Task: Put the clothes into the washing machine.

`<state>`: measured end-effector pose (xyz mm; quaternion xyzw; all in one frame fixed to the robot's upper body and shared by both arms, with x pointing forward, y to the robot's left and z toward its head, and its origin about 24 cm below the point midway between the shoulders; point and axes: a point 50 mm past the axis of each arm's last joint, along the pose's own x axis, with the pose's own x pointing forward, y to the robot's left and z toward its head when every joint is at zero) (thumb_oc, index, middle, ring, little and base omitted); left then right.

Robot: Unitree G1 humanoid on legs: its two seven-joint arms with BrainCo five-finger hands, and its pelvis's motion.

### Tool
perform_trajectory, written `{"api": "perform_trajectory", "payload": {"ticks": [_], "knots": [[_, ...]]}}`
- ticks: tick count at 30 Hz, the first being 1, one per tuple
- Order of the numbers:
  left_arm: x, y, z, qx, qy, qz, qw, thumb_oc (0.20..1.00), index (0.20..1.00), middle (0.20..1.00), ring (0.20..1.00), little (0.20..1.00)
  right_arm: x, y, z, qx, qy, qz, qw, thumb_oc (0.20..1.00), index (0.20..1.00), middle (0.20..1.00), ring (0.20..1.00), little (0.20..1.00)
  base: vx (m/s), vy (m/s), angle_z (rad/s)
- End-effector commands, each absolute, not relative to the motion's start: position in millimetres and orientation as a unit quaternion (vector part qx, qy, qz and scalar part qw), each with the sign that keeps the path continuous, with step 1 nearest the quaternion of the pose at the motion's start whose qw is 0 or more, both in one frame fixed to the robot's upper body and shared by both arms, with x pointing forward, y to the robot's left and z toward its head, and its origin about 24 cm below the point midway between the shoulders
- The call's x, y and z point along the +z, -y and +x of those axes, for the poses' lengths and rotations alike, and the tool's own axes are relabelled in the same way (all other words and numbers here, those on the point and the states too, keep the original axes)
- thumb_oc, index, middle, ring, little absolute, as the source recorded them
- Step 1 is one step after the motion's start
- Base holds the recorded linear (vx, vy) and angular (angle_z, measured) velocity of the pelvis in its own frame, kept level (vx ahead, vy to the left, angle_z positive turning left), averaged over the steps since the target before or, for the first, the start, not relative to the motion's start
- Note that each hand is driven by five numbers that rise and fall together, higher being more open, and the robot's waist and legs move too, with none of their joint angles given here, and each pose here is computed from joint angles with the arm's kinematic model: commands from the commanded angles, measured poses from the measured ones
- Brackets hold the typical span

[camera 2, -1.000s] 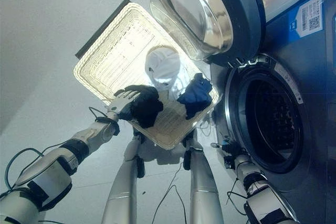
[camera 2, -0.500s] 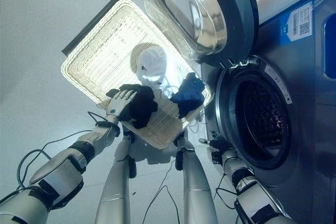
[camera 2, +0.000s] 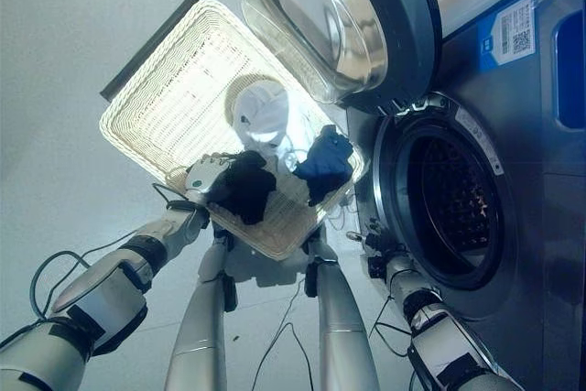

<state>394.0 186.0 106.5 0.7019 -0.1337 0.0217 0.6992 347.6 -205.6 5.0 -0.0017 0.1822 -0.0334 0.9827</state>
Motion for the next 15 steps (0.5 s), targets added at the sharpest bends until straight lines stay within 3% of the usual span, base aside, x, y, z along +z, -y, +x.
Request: {"api": "perform_trajectory", "payload": {"ticks": [1, 6, 8, 12, 15], "knots": [[81.8, -207.0, 384.3, 0.053, 0.05, 0.65, 0.756, 0.2, 0.2, 0.2, 0.2, 0.2, 23.2, 217.2, 351.0, -0.039, -0.1, 0.079, 0.991, 1.0, 1.0, 1.0, 1.0, 1.0, 0.0, 0.0, 0.0], [91.1, -208.1, 383.9, 0.108, 0.07, 0.522, 0.843, 0.2, 0.2, 0.2, 0.2, 0.2, 49.7, 208.7, 359.7, -0.027, -0.011, 0.164, 0.986, 1.0, 1.0, 1.0, 1.0, 1.0, 0.0, 0.0, 0.0], [103.7, -207.8, 384.1, 0.134, 0.099, 0.406, 0.899, 0.2, 0.2, 0.2, 0.2, 0.2, 64.0, 206.2, 361.1, -0.026, 0.032, 0.207, 0.977, 1.0, 1.0, 1.0, 1.0, 1.0, 0.0, 0.0, 0.0], [127.4, -195.8, 381.1, 0.126, 0.169, 0.247, 0.946, 0.2, 0.2, 0.2, 0.2, 0.2, 88.4, 196.2, 358.5, -0.025, 0.091, 0.263, 0.96, 1.0, 1.0, 1.0, 1.0, 1.0, 0.0, 0.004, -0.01], [140.4, -185.9, 372.7, 0.103, 0.225, 0.167, 0.954, 0.2, 0.2, 0.2, 0.2, 0.2, 100.6, 191.0, 350.1, -0.031, 0.131, 0.297, 0.945, 1.0, 1.0, 1.0, 1.0, 1.0, 0.0, 0.002, 0.01]]}}
